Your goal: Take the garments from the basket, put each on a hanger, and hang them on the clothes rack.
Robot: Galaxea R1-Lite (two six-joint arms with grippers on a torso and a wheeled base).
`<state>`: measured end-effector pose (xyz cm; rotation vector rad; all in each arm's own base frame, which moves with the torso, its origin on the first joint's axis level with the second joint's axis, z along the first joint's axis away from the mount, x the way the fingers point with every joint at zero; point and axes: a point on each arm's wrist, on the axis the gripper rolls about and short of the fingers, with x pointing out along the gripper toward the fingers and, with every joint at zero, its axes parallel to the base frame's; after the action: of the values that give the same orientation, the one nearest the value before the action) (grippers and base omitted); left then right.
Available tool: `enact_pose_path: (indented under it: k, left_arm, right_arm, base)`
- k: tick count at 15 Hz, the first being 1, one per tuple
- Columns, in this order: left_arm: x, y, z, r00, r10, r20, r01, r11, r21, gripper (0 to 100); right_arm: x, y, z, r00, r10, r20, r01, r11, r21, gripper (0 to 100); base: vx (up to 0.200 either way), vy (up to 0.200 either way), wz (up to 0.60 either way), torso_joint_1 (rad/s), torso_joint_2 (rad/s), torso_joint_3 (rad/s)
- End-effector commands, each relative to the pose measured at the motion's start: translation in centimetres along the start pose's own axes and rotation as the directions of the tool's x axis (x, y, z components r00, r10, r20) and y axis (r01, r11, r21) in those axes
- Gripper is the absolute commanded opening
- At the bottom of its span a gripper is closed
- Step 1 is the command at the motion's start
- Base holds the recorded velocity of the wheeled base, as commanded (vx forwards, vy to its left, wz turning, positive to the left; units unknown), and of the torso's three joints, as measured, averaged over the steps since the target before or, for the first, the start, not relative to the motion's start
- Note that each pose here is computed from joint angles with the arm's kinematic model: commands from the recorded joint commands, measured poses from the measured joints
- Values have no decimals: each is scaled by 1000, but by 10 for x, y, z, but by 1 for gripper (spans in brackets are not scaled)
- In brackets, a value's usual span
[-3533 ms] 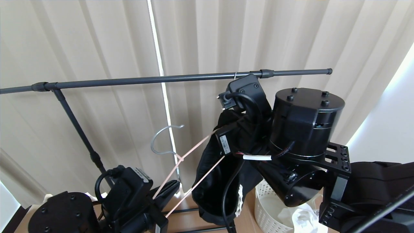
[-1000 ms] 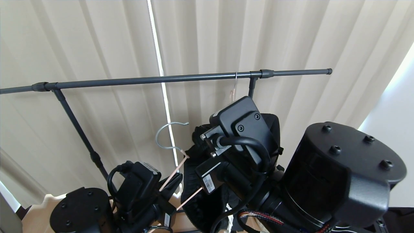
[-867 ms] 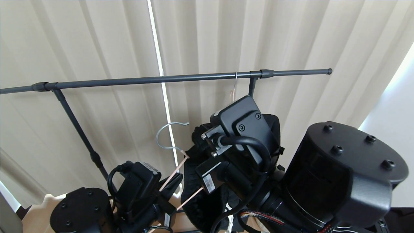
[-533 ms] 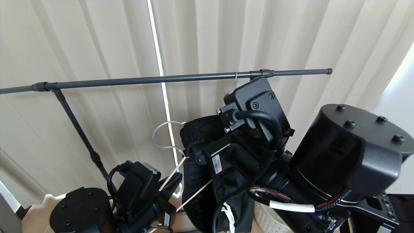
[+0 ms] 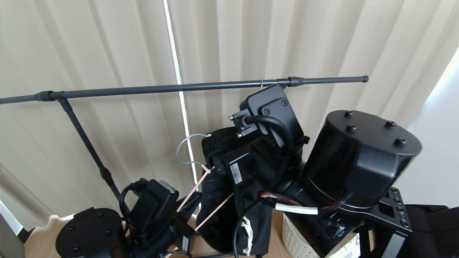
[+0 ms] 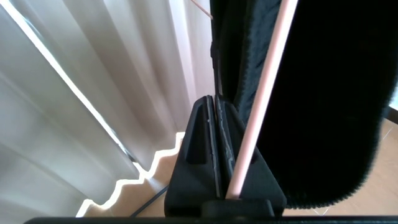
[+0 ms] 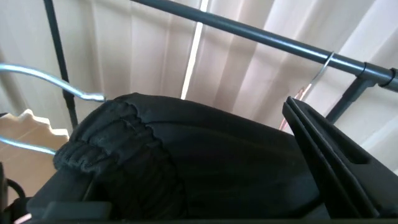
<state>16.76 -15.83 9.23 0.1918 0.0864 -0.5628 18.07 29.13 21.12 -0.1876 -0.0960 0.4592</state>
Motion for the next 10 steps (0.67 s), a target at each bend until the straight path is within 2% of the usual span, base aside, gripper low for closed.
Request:
enact_pose_path:
  k: [1,6,10]
  left_arm:
    - [0,0,0,1000,1,2,-1,1000,-2,0]
    - [0,0,0,1000,1,-1,-1,1000,-3,0]
    - [1,1,0,1000,4,0,-4,1000,-10,0]
  right_arm:
    - [9,8,-12,999,-12,-33,11,1000,-22,100]
    - [27,-14,-9,995,-90,-33,90,996,-13,100]
    - [27,-10,-14,995,-82,-47,81,996,-21,100]
  base:
    - [0,0,0,0,0,0]
    - [0,0,0,0,0,0]
    - [0,0,0,0,0,0]
